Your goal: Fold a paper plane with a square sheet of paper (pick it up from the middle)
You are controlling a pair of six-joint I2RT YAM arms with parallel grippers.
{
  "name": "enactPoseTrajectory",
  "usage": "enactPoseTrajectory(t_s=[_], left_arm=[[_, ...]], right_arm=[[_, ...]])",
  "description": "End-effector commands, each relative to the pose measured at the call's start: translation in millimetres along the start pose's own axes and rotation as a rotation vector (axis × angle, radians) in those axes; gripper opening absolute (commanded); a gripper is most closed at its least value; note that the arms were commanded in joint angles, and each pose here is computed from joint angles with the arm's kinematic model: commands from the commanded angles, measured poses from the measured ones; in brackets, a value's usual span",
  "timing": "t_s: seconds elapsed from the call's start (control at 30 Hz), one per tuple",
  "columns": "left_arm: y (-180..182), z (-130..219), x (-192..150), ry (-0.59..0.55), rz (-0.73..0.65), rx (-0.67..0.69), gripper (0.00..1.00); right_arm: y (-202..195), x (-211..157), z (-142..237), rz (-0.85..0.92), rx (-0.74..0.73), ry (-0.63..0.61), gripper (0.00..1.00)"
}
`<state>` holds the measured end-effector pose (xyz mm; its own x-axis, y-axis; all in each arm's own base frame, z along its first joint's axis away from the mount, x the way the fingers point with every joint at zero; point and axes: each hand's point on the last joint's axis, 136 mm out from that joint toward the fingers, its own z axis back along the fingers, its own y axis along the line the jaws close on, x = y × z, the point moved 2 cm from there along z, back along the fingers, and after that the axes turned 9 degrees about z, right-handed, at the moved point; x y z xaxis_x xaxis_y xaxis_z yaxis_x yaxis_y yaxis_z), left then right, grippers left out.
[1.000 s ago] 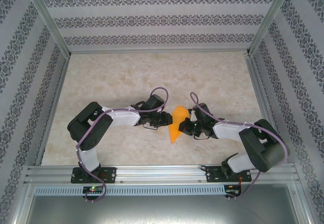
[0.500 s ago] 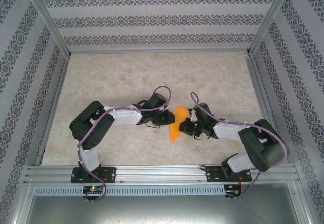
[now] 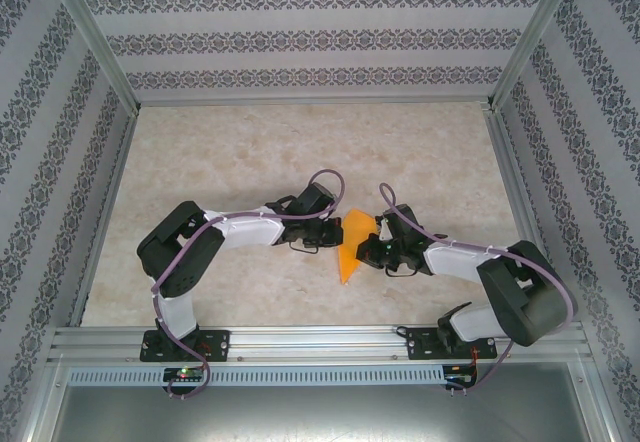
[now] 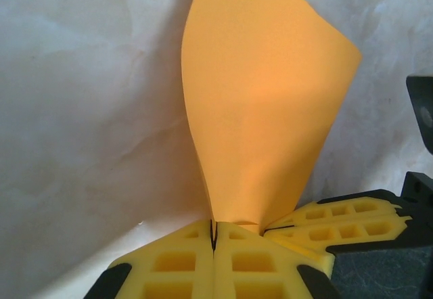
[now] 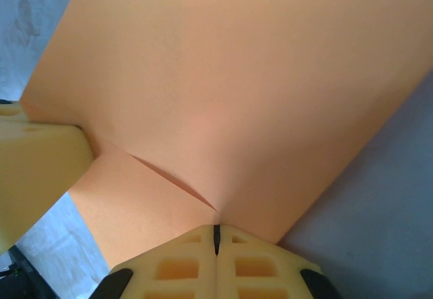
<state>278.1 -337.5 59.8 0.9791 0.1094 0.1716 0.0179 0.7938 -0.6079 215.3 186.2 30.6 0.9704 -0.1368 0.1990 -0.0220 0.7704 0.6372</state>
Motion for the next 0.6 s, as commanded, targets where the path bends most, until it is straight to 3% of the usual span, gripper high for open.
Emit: enactPoseTrajectory(t_s=[0.0,0.57], left_arm=[[0.6,4.6,2.3,-0.02,-0.073,0.076,0.01],[-26.1,6.4,-3.8,0.0,-0.115,0.013,0.11]], right_arm=[[-8.4,-6.6,3.2,-0.009,-0.054,0.008,0.02],[-18.8,-13.9,-8.2,-0.007,-0.117,0.045,0.03]])
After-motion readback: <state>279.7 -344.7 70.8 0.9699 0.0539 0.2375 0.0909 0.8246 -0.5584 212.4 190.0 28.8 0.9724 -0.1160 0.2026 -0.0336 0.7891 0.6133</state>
